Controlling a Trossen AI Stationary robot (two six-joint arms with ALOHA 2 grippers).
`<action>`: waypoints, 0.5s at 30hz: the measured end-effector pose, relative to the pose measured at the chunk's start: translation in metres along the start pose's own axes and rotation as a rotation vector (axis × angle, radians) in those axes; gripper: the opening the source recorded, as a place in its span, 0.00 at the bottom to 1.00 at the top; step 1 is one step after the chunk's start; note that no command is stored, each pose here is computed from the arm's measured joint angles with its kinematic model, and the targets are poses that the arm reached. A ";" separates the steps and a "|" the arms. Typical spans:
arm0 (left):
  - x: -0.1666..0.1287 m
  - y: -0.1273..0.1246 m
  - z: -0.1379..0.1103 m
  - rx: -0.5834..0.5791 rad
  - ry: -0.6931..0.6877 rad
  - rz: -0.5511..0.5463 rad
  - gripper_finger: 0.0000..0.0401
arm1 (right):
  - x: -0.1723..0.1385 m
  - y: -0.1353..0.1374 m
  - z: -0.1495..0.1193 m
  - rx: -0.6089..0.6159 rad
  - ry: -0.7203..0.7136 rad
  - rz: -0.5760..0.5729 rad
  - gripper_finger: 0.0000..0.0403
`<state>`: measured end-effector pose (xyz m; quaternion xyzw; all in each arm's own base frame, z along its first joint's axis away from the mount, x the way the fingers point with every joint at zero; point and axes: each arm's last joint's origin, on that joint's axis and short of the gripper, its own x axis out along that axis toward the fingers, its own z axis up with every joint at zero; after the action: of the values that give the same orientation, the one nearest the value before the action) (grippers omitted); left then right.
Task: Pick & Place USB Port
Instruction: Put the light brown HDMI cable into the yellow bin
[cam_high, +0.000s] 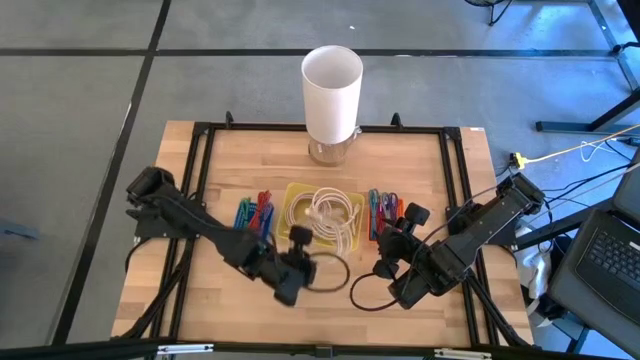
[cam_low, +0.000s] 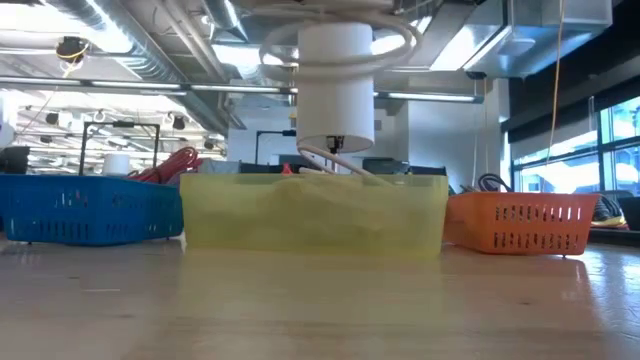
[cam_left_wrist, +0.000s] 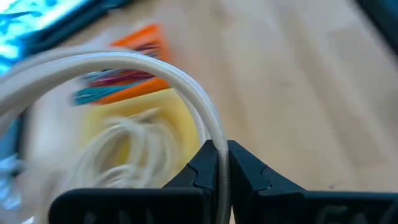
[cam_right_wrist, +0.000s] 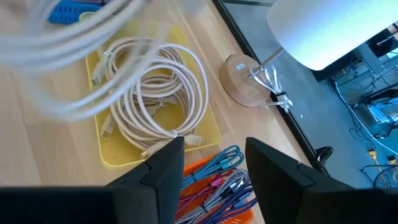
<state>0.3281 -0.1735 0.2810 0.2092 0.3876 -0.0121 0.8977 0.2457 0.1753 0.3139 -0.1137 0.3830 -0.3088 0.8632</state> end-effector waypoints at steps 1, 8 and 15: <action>-0.002 0.007 0.000 -0.014 0.004 0.033 0.03 | 0.000 0.000 0.000 0.000 0.000 0.000 0.43; -0.001 0.049 -0.009 -0.076 0.085 0.061 0.03 | 0.000 0.000 0.000 0.001 0.007 0.005 0.43; 0.009 0.081 -0.017 -0.144 0.142 -0.024 0.03 | 0.000 0.000 -0.001 0.001 0.020 0.013 0.43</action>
<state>0.3375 -0.0917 0.2941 0.1397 0.4524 0.0200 0.8806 0.2455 0.1756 0.3134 -0.1078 0.3921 -0.3047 0.8613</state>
